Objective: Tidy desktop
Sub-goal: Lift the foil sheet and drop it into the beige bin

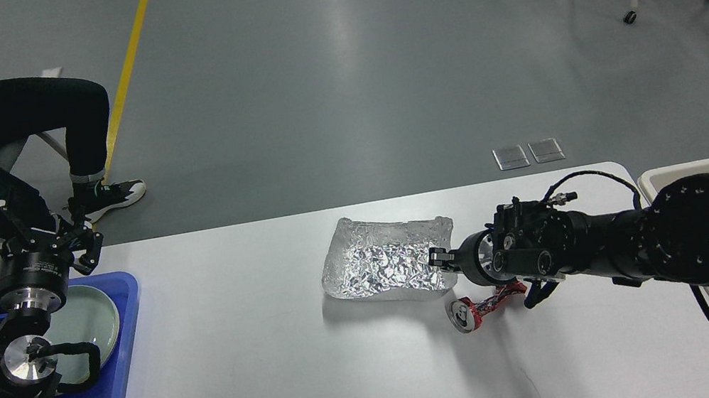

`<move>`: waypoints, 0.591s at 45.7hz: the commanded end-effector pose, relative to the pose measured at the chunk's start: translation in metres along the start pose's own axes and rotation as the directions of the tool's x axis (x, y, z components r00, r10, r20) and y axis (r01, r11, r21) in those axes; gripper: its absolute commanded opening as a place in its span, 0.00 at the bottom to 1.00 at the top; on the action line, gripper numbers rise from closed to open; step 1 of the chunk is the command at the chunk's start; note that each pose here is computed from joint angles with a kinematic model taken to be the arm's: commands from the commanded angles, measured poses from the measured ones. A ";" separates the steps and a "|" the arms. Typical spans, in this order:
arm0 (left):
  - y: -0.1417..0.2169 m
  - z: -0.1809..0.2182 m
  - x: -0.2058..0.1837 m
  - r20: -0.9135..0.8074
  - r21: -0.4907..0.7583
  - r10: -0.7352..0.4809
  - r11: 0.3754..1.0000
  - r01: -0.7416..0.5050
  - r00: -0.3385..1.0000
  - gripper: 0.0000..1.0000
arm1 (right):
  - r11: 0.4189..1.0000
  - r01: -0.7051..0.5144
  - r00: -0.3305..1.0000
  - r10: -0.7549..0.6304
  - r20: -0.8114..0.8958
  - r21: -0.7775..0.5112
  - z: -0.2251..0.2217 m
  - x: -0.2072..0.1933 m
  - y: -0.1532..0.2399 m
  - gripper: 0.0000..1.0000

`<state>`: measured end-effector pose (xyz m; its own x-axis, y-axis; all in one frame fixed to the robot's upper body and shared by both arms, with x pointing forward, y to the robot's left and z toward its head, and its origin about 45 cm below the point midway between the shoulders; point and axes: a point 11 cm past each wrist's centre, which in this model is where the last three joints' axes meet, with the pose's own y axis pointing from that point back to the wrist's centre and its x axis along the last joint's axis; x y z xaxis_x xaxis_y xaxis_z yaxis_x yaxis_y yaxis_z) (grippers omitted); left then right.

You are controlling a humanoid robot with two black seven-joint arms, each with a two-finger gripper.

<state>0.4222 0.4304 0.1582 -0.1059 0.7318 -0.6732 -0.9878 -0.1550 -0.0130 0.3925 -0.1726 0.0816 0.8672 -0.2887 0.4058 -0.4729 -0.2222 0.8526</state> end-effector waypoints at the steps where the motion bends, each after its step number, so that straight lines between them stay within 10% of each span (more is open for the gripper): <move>1: 0.000 0.000 0.000 0.000 0.000 0.000 1.000 0.000 1.000 0.96 | 0.999 -0.010 0.998 0.008 0.067 0.033 0.000 0.029 0.029 0.00; 27: 0.000 0.000 0.000 0.000 0.000 0.000 1.000 0.000 1.000 0.96 | 0.947 -0.150 0.969 0.083 0.234 0.285 -0.006 0.192 0.248 0.00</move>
<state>0.4222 0.4304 0.1582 -0.1060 0.7318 -0.6732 -0.9878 -0.1550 -0.0130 0.4420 -0.2604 0.3375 0.7881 -0.4846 0.3796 -0.5876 -0.4087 0.6983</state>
